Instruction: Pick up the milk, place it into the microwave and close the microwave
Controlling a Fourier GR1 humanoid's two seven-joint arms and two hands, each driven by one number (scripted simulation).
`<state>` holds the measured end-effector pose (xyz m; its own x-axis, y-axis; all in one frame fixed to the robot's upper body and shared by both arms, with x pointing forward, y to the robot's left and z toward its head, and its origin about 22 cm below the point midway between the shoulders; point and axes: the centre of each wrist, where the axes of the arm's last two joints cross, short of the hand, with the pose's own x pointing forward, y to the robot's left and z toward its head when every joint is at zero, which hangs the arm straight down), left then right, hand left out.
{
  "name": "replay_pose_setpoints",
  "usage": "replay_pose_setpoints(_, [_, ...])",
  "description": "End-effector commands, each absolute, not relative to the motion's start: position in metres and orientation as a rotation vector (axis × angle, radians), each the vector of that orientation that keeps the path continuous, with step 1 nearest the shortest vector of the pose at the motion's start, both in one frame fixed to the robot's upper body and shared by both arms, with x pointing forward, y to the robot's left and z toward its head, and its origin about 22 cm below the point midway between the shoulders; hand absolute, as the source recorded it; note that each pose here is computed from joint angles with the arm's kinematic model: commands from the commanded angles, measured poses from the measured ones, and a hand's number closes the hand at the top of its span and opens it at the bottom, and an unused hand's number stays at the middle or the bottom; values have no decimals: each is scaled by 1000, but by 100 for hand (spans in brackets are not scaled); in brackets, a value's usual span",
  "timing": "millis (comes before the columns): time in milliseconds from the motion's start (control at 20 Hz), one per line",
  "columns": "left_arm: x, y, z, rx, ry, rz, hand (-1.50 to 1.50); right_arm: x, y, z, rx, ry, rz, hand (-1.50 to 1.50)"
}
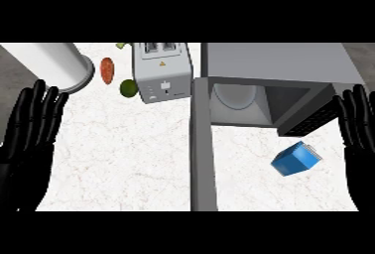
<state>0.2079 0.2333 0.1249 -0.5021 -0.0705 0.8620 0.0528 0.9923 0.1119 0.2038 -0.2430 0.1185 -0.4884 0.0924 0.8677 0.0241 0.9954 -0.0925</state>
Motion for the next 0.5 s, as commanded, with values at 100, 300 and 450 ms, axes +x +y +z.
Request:
replay_pose_setpoints(100, [216, 247, 130, 61, -2092, -94, -150, 214, -246, 131, 89, -2096, 253, -150])
replay_pose_setpoints(300, [218, 280, 113, 34, -1963, 2, -150, 201, -237, 111, 529, -1968, 276, -150])
replay_pose_setpoints(450, [212, 278, 111, 9, -1935, 38, -150, 190, -251, 109, 637, -1932, 299, -150])
